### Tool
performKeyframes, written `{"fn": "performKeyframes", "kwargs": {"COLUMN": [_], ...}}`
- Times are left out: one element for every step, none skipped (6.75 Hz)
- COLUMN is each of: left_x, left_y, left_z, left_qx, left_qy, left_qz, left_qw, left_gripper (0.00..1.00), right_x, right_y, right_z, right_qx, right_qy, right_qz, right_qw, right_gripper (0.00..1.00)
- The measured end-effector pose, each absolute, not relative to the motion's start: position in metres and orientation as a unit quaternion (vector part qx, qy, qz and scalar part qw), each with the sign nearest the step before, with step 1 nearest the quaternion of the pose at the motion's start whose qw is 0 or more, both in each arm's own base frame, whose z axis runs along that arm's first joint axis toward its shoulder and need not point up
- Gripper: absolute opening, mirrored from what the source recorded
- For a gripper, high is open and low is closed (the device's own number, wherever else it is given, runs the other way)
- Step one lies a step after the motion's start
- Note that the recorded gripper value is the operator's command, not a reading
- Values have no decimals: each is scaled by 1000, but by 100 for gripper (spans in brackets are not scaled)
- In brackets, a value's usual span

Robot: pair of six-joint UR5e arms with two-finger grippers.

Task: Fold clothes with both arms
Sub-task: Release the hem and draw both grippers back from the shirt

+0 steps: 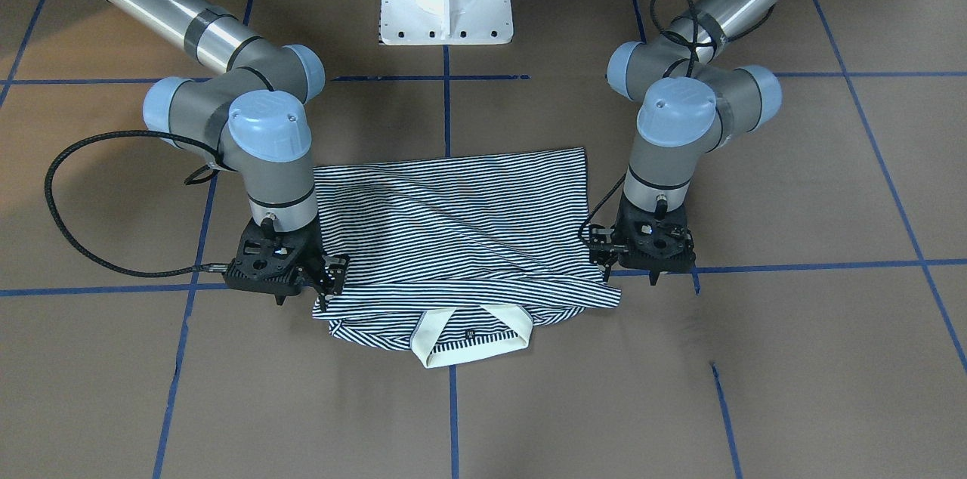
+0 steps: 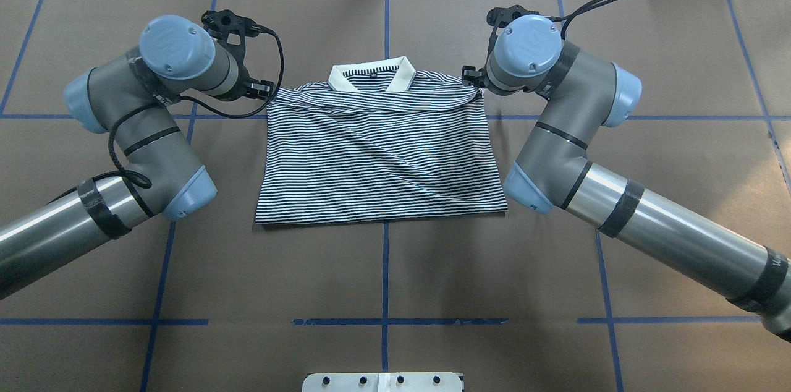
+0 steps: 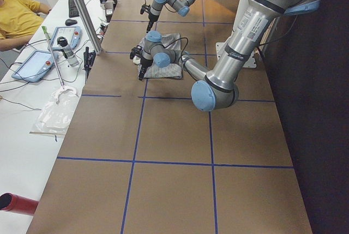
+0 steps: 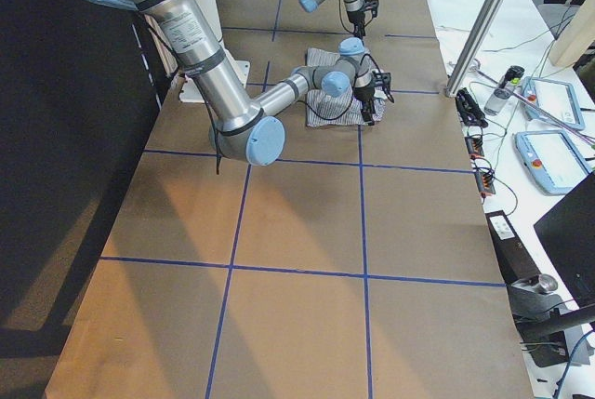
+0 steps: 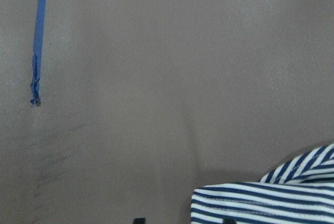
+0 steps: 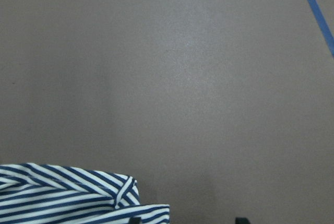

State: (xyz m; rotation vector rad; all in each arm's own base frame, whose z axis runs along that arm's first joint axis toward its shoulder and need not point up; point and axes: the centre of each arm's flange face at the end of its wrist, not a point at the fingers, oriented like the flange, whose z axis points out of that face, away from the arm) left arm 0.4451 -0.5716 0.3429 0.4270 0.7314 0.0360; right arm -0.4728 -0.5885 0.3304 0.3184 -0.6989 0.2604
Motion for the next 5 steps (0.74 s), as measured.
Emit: {"fn": "performKeyframes", "kwargs": {"left_x": [434, 423, 421, 432, 449], "left_y": [-558, -540, -508, -467, -427], "left_z": [338, 333, 327, 317, 314], "left_qx": [216, 211, 193, 169, 141], "left_qy": [364, 382, 411, 439, 456], "left_qz": [27, 26, 15, 5, -9], "left_qw": [906, 899, 891, 883, 879], "left_gripper": [100, 100, 100, 94, 64], "right_x": [-445, -420, -405, -398, -393], "right_y": [-589, -584, -576, -569, -563], "right_z": [339, 347, 349, 349, 349], "right_qx": [156, 158, 157, 156, 156], "right_qy": [-345, -351, -359, -366, -370], "right_qz": [96, 69, 53, 45, 42], "right_qw": [921, 920, 918, 917, 915], "right_gripper": [100, 100, 100, 100, 100]}}
